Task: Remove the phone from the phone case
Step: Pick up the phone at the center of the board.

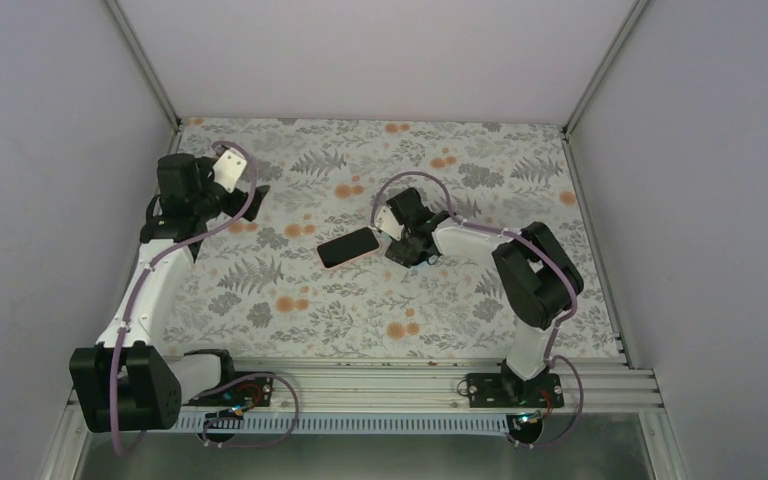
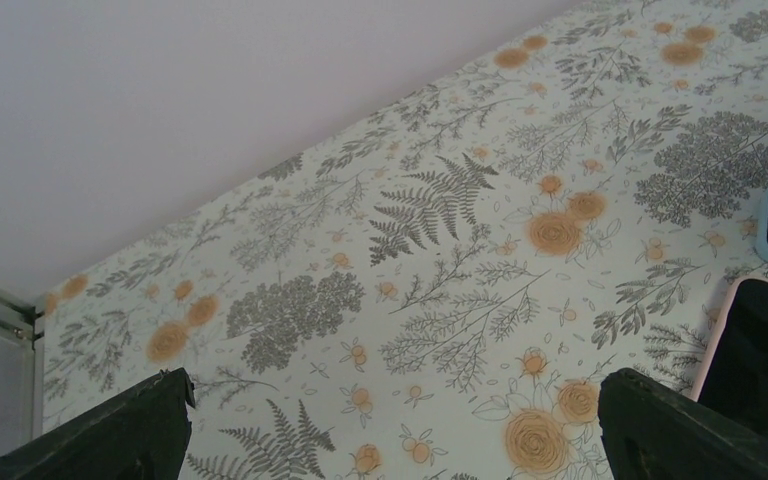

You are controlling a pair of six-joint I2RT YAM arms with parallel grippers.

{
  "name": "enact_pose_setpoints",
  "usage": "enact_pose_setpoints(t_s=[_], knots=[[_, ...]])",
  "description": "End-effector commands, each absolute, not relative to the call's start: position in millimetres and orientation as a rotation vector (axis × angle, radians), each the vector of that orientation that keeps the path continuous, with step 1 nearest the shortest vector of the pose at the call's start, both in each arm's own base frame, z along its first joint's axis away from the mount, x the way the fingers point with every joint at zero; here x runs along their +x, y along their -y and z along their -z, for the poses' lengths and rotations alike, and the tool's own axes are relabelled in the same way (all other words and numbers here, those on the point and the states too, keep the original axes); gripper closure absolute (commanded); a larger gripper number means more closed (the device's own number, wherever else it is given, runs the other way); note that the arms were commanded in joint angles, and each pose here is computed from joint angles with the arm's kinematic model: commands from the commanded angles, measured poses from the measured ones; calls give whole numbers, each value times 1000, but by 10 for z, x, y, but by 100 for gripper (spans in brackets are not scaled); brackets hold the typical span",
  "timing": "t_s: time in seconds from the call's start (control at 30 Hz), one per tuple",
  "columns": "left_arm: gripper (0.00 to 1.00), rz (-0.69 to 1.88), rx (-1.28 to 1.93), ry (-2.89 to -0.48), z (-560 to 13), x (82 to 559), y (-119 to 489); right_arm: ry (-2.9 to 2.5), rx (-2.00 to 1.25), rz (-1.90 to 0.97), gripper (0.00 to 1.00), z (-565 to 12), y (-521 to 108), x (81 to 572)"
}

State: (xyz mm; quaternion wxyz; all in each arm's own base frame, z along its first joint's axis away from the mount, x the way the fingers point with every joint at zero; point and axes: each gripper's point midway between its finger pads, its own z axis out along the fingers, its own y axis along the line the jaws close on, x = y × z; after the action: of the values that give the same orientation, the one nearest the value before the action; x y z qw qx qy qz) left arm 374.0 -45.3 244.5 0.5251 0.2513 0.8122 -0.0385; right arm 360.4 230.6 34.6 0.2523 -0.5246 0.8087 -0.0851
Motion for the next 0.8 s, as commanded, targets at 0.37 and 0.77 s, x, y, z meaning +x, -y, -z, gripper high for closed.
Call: enact_pose_setpoints(t_s=[0.37,0.77], knots=[[0,248,778,-1975,-2168,3549,662,-2482,-1408,115,0,-71,-1785,3439],[0,400,861,-2011,-1999,3494,817,-2671,-1551,-80,0,195,-1598,3169]])
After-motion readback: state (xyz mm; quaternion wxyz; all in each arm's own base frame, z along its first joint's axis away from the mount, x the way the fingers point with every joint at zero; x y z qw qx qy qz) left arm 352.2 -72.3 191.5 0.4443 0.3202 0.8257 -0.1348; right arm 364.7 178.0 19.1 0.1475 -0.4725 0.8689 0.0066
